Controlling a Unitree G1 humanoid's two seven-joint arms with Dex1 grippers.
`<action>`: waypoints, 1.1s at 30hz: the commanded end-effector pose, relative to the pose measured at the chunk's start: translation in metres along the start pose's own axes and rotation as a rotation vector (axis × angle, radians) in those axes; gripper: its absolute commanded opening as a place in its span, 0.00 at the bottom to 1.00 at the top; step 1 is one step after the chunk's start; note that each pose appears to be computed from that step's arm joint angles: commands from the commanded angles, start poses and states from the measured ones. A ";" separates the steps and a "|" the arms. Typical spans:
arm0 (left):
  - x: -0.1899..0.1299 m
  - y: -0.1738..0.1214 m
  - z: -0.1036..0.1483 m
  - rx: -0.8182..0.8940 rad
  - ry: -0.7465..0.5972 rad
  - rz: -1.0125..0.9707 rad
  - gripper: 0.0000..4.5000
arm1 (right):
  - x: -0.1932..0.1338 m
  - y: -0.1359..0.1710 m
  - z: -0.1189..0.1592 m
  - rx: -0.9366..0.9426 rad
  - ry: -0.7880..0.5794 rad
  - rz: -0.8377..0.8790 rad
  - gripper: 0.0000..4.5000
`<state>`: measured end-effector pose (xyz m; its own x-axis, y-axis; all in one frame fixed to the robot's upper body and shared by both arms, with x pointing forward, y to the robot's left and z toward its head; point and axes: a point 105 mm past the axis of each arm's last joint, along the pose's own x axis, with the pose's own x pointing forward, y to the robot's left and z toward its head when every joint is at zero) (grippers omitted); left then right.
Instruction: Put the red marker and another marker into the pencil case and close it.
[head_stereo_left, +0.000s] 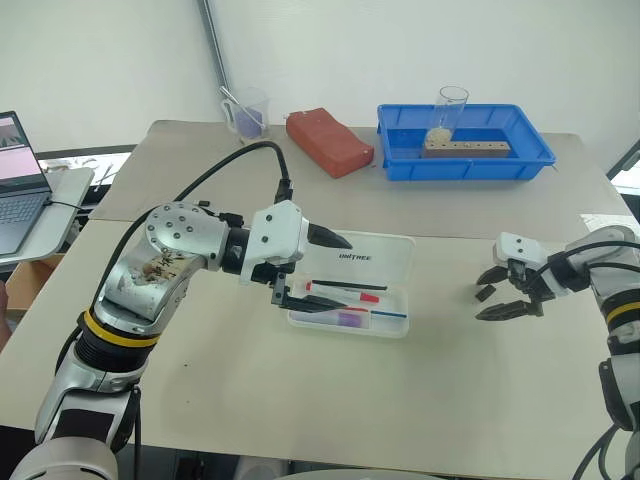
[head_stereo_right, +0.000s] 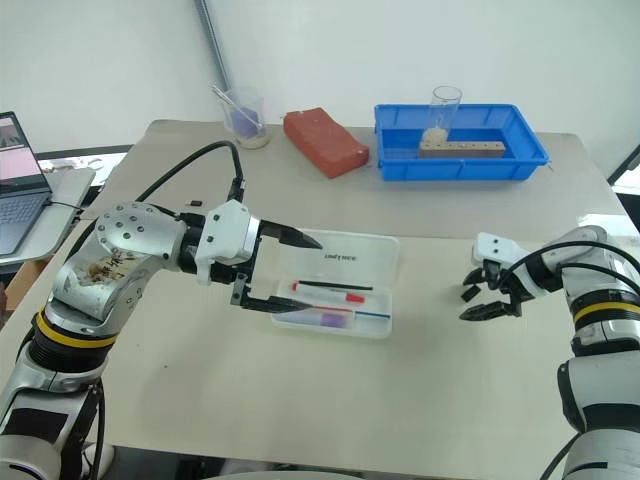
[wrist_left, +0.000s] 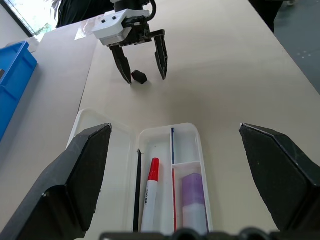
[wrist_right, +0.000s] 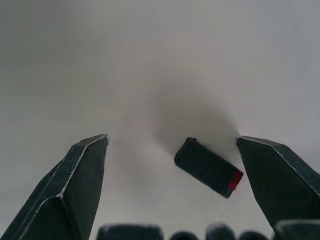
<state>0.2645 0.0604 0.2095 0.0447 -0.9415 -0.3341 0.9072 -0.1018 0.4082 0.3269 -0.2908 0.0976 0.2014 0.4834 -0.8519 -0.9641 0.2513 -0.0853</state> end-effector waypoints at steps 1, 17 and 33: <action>-0.004 0.000 0.008 0.024 -0.014 0.016 0.97 | -0.008 0.001 -0.006 -0.056 0.060 0.006 1.00; -0.002 0.001 0.008 0.021 -0.017 0.019 1.00 | -0.009 -0.009 -0.013 -0.147 0.105 -0.079 0.44; -0.024 -0.030 -0.019 -0.083 0.048 0.043 1.00 | 0.006 0.080 0.116 -0.102 -0.368 0.071 0.03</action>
<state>0.2522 0.0923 0.1772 0.1089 -0.9190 -0.3788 0.9484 -0.0181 0.3167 0.2789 -0.1897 0.1292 0.1578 0.7422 -0.6514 -0.9863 0.1506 -0.0674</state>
